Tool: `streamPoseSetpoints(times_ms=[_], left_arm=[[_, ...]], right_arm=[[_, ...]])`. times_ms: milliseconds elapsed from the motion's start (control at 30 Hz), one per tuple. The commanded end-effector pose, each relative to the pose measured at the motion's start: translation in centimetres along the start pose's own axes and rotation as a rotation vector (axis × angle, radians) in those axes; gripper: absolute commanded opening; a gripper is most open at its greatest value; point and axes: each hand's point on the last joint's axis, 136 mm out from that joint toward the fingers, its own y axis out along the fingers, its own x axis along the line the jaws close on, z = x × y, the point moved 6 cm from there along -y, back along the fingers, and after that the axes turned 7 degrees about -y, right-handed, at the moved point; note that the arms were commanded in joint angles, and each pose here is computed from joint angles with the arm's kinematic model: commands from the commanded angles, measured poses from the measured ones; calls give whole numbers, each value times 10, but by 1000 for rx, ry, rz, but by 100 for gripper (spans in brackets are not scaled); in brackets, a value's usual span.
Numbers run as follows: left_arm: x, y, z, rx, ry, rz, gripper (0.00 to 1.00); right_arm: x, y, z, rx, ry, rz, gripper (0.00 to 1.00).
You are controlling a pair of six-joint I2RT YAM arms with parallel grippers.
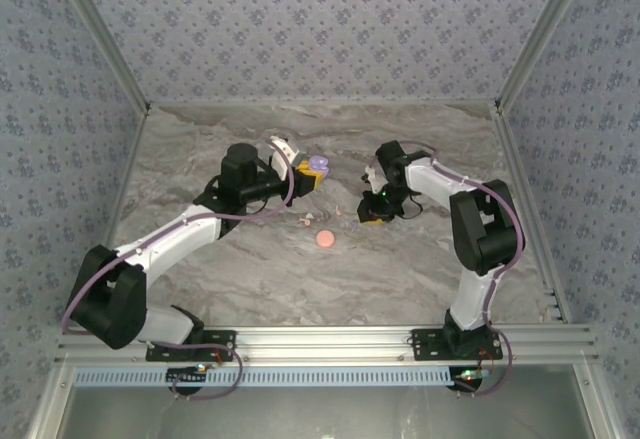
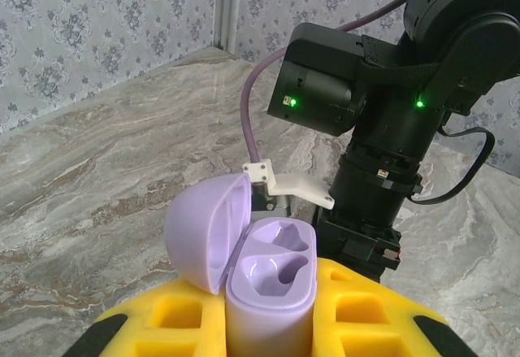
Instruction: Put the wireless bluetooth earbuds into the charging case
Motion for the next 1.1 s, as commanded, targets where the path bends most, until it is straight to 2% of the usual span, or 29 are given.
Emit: streamPoseSetpoints(times_ms=[0, 633, 1067], left_arm=[[-4, -2, -5, -13, 3, 6, 16], [-3, 0, -3, 5, -8, 6, 17], [-1, 3, -2, 15, -11, 5, 17]], right_arm=[[5, -7, 6, 31, -31, 4, 24], [-11, 15, 15, 89, 1, 106, 16], [-16, 29, 3, 55, 50, 123, 16]])
